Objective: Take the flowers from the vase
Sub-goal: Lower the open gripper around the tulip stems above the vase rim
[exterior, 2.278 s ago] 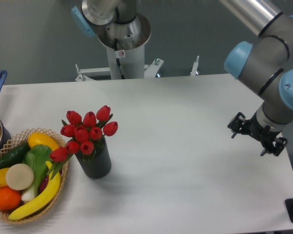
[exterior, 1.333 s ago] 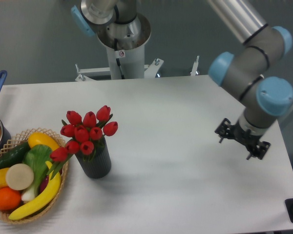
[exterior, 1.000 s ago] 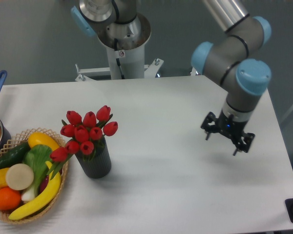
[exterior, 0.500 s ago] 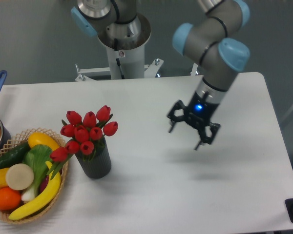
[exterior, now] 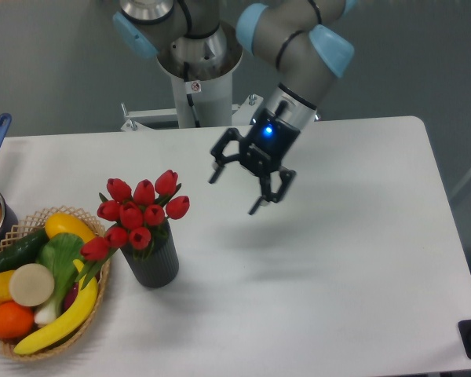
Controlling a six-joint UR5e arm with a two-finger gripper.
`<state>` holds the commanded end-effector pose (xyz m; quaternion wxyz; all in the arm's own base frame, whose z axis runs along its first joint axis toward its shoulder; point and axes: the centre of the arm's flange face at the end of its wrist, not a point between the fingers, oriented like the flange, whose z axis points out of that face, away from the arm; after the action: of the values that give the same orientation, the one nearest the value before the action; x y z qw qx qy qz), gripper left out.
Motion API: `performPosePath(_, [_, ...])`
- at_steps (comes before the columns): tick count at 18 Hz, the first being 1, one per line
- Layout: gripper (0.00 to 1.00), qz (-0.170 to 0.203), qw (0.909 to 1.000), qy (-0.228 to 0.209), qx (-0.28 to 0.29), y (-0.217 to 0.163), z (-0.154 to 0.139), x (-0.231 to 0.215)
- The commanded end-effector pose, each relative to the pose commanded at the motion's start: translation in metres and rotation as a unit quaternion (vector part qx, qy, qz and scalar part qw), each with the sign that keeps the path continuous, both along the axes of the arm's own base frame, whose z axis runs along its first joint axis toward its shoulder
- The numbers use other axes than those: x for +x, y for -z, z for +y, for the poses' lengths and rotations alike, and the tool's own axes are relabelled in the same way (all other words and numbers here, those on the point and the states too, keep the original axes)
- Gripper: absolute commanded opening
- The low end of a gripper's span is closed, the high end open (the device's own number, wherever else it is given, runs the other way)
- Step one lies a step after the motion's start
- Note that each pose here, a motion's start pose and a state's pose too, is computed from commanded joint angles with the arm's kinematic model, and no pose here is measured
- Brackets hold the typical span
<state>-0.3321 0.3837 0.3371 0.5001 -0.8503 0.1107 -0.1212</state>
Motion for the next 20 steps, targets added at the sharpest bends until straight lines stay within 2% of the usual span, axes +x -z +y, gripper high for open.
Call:
performPosePath(2, [1.0, -0.008, 0.9999, 0.014, 0.005, 0.004, 0.012, 0.006])
performPosePath(7, [1.0, -0.002, 0.9986, 0.052, 0.011, 0.025, 0.047, 0.018])
performPosePath(10, [1.0, -0.018, 0.9976, 0.061, 0.027, 0.027, 0.061, 0.016])
performPosePath(20, [1.0, -0.029, 0.9952, 0.088, 0.031, 0.035, 0.082, 0.033])
